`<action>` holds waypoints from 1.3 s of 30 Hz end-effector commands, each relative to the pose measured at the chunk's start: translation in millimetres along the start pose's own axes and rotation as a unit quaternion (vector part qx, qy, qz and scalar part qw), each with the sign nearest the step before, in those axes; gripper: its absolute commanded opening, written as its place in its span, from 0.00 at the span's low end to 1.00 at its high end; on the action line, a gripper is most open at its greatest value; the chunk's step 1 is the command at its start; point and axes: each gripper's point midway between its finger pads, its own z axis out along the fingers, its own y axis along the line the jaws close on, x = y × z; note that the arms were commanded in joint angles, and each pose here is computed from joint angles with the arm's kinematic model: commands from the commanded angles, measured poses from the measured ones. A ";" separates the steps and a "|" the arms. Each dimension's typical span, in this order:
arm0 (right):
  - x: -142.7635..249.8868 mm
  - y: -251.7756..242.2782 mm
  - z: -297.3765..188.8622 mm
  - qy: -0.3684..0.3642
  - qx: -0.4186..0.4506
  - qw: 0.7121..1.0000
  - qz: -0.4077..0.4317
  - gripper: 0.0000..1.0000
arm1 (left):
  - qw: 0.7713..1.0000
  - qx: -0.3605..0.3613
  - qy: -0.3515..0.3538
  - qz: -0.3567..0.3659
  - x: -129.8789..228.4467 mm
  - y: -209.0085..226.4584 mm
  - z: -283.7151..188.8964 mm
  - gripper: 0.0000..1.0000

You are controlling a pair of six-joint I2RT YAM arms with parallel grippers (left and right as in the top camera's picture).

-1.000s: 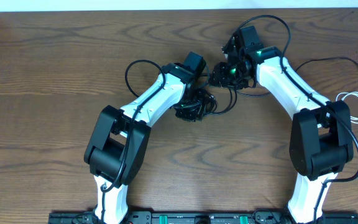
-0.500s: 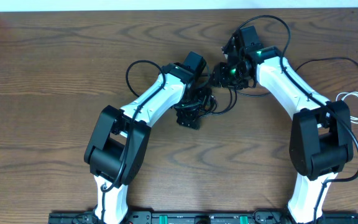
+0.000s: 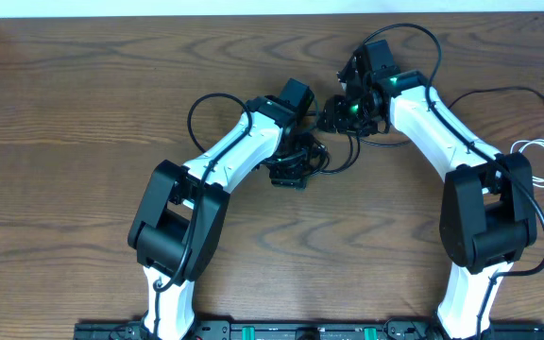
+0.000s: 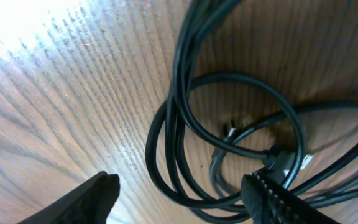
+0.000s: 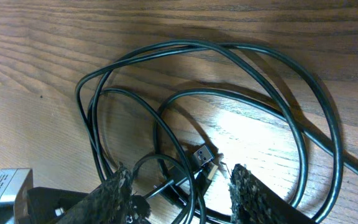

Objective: Untangle cables

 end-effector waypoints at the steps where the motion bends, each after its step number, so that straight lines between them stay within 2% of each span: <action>1: 5.0 -2.3 6.2 0.009 0.005 1.000 -0.006 0.49 | 0.999 -0.003 -0.021 -0.042 -6.3 2.1 8.0 0.62; 4: 5.1 -2.4 6.2 0.009 0.005 1.000 -0.006 0.50 | 0.999 0.007 -0.038 -0.036 -8.7 -0.6 8.9 0.55; 13: 4.4 -3.5 5.7 0.008 0.005 1.000 -0.004 0.51 | 0.997 0.013 -0.053 -0.057 -3.8 2.2 12.0 0.44; 22: 5.1 -3.8 5.7 0.010 0.006 1.000 -0.004 0.51 | 0.996 0.022 -0.073 -0.054 -10.8 -0.6 11.0 0.19; 24: 5.4 -4.3 5.6 0.010 0.006 1.000 -0.003 0.51 | 0.996 0.021 -0.073 -0.047 -11.2 -0.9 10.8 0.08; 31: 8.2 -6.1 5.5 0.016 0.010 1.000 0.000 0.48 | 0.996 0.017 -0.078 0.050 -18.6 -4.7 8.2 0.08; 39: 24.9 -11.1 4.6 0.048 0.022 0.998 0.025 0.47 | 0.983 0.012 -0.061 0.173 -38.6 -15.1 -0.6 0.08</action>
